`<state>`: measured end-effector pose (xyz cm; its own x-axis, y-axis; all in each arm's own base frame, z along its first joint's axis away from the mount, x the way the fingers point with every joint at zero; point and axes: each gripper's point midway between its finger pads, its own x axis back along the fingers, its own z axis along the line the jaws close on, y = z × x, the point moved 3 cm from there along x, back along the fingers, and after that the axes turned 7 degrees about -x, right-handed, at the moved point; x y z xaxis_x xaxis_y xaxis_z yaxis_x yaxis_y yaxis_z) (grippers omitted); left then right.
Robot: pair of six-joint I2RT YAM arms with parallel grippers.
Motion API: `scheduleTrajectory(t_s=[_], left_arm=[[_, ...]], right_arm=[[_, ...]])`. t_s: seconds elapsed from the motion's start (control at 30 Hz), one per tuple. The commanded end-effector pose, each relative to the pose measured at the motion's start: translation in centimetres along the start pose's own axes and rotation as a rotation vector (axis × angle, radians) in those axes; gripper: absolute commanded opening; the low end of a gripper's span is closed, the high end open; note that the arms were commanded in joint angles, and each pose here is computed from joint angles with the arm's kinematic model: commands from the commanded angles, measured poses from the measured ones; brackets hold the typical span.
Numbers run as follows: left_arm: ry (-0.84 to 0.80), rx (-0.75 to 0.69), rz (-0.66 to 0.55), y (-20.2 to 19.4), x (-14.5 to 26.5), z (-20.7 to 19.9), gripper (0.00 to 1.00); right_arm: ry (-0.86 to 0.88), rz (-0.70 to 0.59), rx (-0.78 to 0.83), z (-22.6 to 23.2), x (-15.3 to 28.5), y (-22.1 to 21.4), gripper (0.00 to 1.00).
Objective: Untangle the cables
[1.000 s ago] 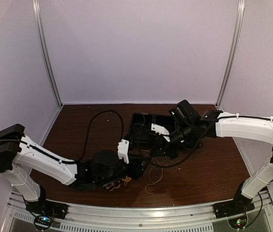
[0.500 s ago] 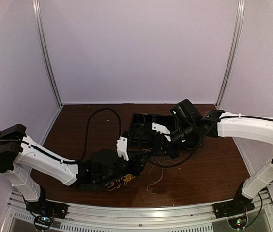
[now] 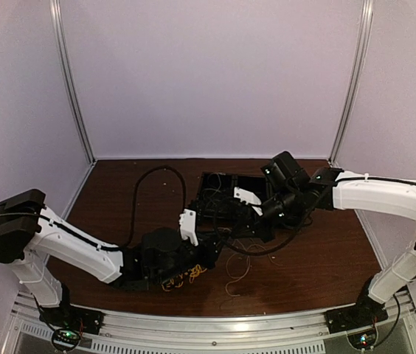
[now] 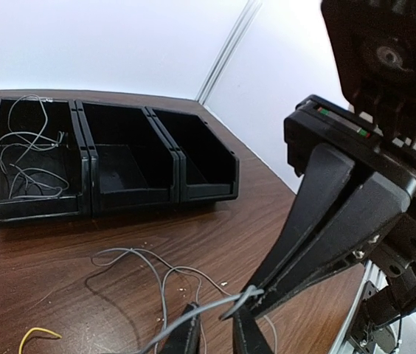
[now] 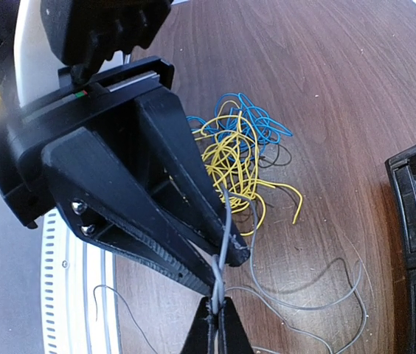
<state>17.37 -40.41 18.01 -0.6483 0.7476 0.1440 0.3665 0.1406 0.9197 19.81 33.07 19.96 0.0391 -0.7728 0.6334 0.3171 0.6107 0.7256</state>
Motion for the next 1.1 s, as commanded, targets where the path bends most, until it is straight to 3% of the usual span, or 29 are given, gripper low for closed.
scheduleTrajectory(t_s=[0.0, 0.27, 0.73, 1.03, 1.07], left_arm=[[0.000, 0.029, -0.089, 2.0, -0.7, 0.0, 0.17], [-0.108, 0.018, -0.133, 3.0, -1.0, -1.5, 0.21], [-0.145, 0.109, -0.169, 3.6, -1.6, -0.1, 0.05], [0.113, 0.131, -0.082, 1.3, -3.2, 3.3, 0.00], [0.122, 0.146, -0.099, 1.5, -2.9, 3.6, 0.00]], right_arm=[[0.049, -0.033, 0.026, 1.4, 0.8, 0.6, 0.00], [0.053, -0.025, 0.026, 1.3, 0.5, 0.3, 0.00], [0.057, -0.032, 0.040, 1.6, 0.8, 0.3, 0.00], [0.156, -0.033, 0.082, 3.8, 1.5, 0.3, 0.00], [0.167, -0.018, 0.091, 4.1, 1.4, -0.1, 0.06]])
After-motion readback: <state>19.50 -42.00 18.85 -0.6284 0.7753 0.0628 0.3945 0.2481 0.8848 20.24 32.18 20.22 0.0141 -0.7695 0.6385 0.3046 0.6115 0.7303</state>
